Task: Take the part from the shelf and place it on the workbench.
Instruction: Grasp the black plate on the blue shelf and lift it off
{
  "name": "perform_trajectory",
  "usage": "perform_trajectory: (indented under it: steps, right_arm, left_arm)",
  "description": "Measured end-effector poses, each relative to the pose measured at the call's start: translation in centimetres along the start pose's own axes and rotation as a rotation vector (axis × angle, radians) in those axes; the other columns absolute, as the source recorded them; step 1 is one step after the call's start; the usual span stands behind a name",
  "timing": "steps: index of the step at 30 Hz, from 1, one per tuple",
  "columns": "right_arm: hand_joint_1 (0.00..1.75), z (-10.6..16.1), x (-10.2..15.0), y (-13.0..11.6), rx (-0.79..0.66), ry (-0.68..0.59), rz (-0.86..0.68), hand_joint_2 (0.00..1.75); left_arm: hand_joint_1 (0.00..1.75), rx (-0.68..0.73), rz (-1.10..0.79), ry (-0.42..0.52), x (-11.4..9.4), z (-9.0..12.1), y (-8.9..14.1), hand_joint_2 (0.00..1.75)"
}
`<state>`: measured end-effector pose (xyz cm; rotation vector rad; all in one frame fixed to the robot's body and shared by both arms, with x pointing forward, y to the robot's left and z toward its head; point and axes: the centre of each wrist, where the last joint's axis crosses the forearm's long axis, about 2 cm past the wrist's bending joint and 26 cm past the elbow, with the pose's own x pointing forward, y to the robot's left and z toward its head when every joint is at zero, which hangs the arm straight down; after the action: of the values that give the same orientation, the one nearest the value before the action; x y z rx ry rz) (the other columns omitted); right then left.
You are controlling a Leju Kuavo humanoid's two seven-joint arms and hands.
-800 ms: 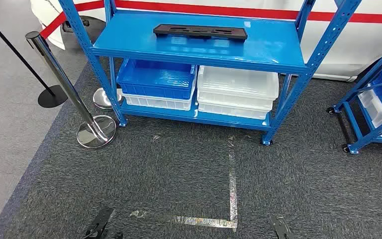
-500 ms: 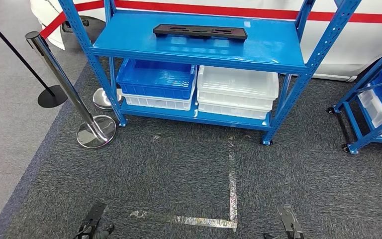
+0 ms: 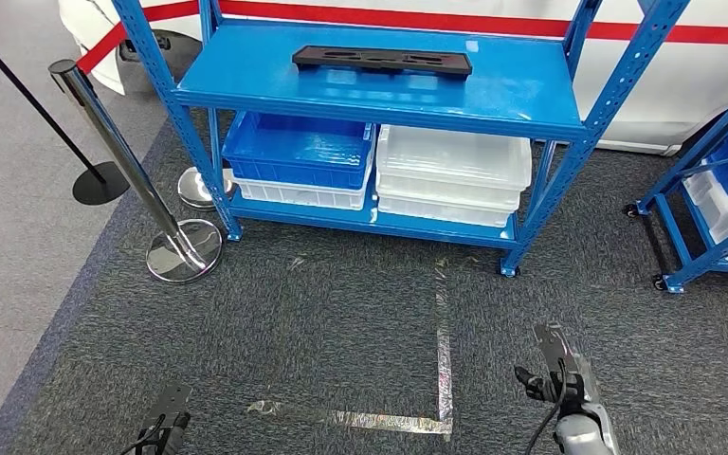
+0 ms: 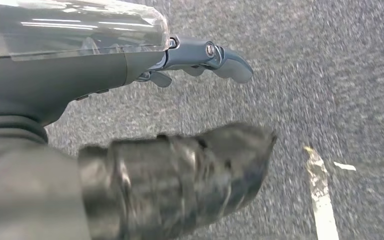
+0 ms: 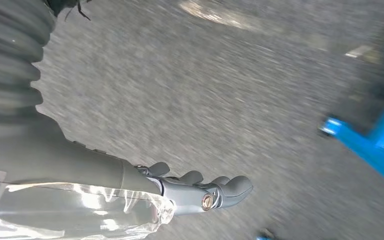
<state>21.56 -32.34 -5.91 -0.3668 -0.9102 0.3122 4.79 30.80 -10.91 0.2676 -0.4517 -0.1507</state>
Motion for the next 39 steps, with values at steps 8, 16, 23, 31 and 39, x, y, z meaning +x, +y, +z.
perform_trajectory:
  steps: [8,16,23,31,39]
  right_arm:
    - [0.0,-3.3,6.3,-3.7,-0.098,-0.119,0.065,0.0]
    - [0.0,-5.4,15.4,-7.3,-0.179,-0.291,0.196,1.75]
    - [0.0,-5.4,24.4,-9.1,-0.232,-0.465,0.339,1.75]
    - [0.0,-2.7,35.4,-9.2,-0.299,-0.707,0.538,1.75]
    - [0.0,2.1,44.4,-8.2,-0.386,-0.912,0.689,1.75]
  left_arm:
    - [0.0,-0.005,-0.037,0.0,0.3,0.0,-0.4,0.0]
    - [0.0,-0.016,-0.071,-0.004,0.8,-0.1,-1.0,0.0]
    - [0.0,-0.032,-0.126,-0.017,1.3,0.0,-1.5,0.0]
    - [0.0,-0.049,-0.166,-0.031,2.1,-0.1,-2.2,0.0]
    - [0.0,-0.068,-0.242,-0.052,2.4,0.0,-2.9,0.0]
